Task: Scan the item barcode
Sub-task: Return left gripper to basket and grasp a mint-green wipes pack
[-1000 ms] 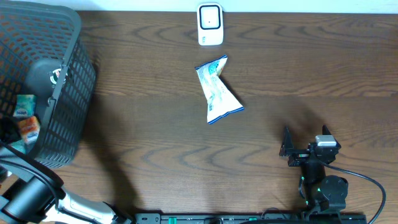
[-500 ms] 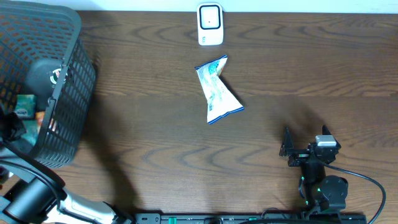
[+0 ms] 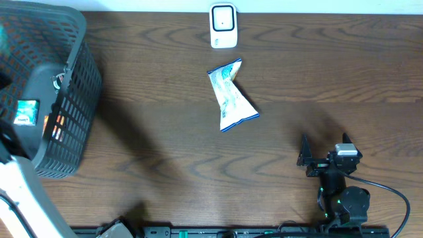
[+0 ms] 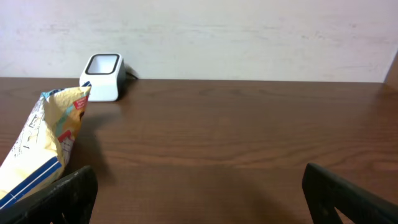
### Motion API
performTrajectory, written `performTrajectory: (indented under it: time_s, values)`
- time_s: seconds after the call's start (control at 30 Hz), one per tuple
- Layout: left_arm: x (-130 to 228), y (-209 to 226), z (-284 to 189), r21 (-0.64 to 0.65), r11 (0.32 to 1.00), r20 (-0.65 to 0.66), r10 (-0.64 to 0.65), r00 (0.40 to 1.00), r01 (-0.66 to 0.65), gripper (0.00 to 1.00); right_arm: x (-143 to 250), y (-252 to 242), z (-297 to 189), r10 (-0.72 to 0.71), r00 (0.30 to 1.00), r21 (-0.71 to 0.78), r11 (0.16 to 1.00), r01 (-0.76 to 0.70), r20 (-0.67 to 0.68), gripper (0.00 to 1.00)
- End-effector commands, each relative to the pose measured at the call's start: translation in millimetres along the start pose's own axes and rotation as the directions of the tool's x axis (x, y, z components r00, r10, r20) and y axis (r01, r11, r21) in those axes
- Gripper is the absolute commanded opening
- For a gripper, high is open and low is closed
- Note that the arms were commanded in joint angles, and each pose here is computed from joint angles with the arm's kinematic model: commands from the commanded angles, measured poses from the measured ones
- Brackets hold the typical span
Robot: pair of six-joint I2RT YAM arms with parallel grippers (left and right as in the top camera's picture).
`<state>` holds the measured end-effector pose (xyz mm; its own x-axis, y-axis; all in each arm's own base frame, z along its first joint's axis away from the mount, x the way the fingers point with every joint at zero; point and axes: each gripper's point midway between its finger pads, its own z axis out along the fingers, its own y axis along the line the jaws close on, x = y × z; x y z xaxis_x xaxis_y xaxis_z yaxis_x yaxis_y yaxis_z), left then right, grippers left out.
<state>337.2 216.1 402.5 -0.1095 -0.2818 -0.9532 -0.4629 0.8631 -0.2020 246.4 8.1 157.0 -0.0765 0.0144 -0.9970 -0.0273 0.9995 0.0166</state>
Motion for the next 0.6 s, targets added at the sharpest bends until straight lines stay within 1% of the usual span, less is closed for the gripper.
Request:
performTrajectory:
  time_s: [0.0,0.1,0.2,0.3,0.37,0.4,0.43,0.47,0.5,0.57]
  values:
    - [-7.5,-70.7,-16.2,0.183,0.977,0.005,-0.115,0.993,0.112,0.07,1.2,0.6,-0.1,0.011,1.0,-0.002,1.0,-0.011,-0.002,0.99]
    - [10.1,-125.8,-18.7,0.312,0.946,-0.053,-0.078,0.996,0.09,0.07,1.2,0.6,-0.1,0.011,1.0,-0.002,1.0,-0.011,-0.002,0.99]
    - [34.7,-181.2,-22.6,0.433,0.898,-0.12,-0.027,0.992,0.076,0.07,1.2,0.6,-0.1,0.011,1.0,-0.002,1.0,-0.011,-0.002,0.99]
    - [77.1,-240.3,-24.5,0.543,0.837,-0.216,0.055,0.975,0.073,0.07,1.2,0.6,-0.1,0.011,1.0,-0.002,1.0,-0.011,-0.002,0.99]
    - [118.6,-278.5,-22.2,0.597,0.799,-0.295,0.129,0.947,0.077,0.07,1.2,0.6,-0.1,0.011,1.0,-0.002,1.0,-0.011,-0.002,0.99]
    - [130.5,-286.9,-21.6,0.606,0.791,-0.317,0.15,0.937,0.079,0.07,1.2,0.6,-0.1,0.01,1.0,-0.002,1.0,-0.01,-0.002,0.99]
    - [150.2,-299.3,-20.3,0.619,0.781,-0.351,0.183,0.919,0.081,0.07,1.2,0.6,-0.1,0.011,1.0,-0.002,1.0,-0.011,-0.002,0.99]
    - [172.0,-311.3,-18.7,0.63,0.772,-0.385,0.218,0.897,0.082,0.07,1.2,0.6,-0.1,0.011,1.0,-0.002,1.0,-0.011,-0.002,0.99]
    - [205.5,-326.8,-15.6,0.641,0.763,-0.432,0.269,0.861,0.083,0.07,1.2,0.6,-0.1,0.011,1.0,-0.002,1.0,-0.011,-0.002,0.99]
    - [243.0,-338.8,-10.4,0.642,0.763,-0.479,0.32,0.817,0.077,0.07,1.2,0.6,-0.1,0.011,1.0,-0.002,1.0,-0.011,-0.002,0.99]
